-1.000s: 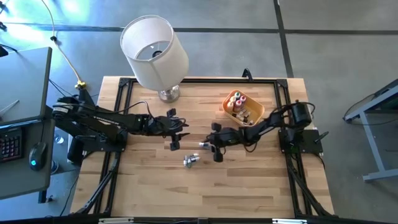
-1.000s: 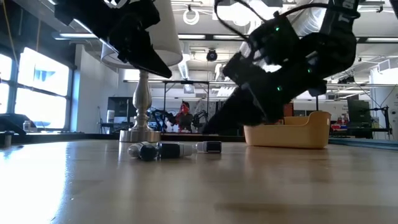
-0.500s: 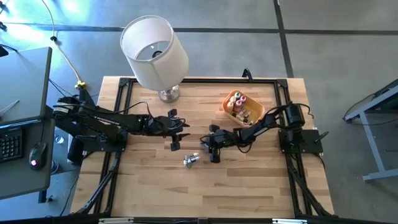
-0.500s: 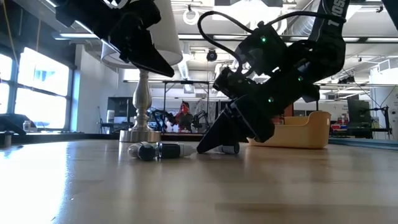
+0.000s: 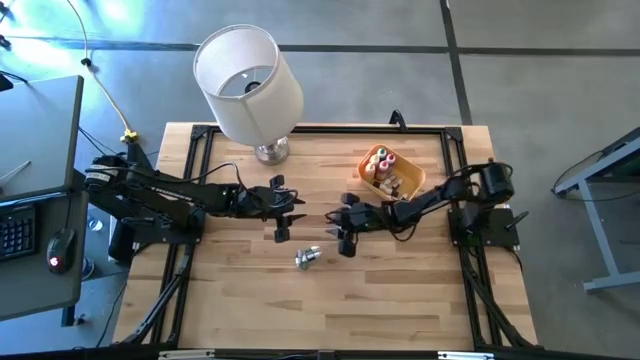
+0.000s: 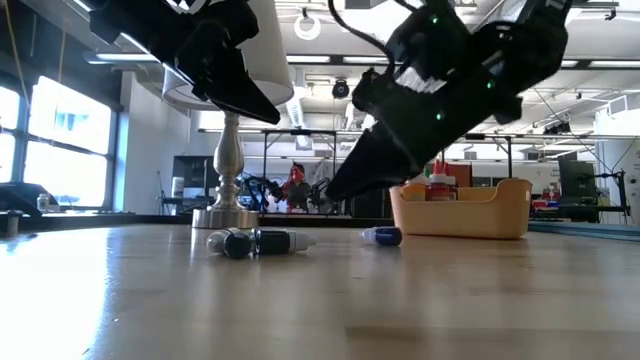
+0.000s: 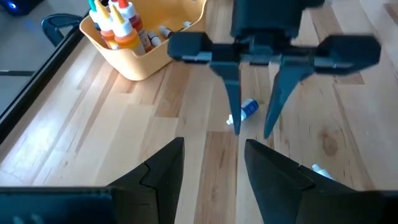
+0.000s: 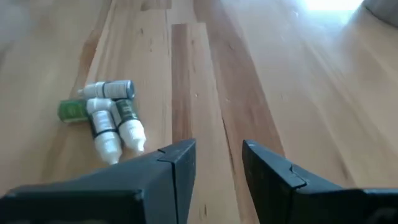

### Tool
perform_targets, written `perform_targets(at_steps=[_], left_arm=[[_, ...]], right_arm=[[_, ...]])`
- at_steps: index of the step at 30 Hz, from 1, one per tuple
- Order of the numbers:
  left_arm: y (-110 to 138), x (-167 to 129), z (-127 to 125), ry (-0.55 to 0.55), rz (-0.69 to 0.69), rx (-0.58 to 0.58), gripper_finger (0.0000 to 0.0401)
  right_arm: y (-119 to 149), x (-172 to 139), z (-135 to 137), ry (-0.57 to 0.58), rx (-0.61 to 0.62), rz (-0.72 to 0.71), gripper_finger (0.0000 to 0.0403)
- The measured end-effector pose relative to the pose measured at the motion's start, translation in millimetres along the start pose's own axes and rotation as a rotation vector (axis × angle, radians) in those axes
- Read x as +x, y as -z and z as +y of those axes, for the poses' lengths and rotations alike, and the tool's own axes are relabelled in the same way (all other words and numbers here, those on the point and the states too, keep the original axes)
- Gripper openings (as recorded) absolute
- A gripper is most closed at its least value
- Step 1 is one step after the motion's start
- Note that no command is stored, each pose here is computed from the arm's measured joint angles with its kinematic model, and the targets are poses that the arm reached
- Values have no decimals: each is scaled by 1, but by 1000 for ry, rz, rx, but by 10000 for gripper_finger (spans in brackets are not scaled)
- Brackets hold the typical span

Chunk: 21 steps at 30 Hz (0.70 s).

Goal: Pick & Place food coloring
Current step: Put the dark small blue food coloring bottle into the yellow bin

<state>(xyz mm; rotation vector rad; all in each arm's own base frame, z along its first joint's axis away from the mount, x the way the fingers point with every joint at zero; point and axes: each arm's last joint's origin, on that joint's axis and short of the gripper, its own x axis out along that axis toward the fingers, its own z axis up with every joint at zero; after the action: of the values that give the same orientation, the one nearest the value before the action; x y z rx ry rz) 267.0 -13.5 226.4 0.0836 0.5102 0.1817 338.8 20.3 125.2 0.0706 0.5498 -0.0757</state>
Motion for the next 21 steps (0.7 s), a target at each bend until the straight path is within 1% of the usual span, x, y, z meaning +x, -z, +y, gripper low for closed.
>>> perform_targets(at_steps=[2,4,8,10,12,14,18,21], left_arm=[[0,0,0,0,0,0,165],[0,0,0,0,1,0,165],[0,0,0,0,2,0,165],[0,0,0,0,2,0,165],[0,0,0,0,1,-1,165],[0,0,0,1,2,-1,165],[0,0,0,1,1,-4,165],[0,0,0,1,0,-4,165]], right_arm=[[-5,-8,-1,5,42,24,124],[-6,-18,-2,31,92,78,124],[2,-34,-7,163,238,234,124],[4,-41,-9,209,280,275,124],[7,-43,-10,229,296,313,124],[9,-43,-10,221,306,327,124],[7,-39,-8,200,314,301,124],[7,-39,-9,205,313,301,124]])
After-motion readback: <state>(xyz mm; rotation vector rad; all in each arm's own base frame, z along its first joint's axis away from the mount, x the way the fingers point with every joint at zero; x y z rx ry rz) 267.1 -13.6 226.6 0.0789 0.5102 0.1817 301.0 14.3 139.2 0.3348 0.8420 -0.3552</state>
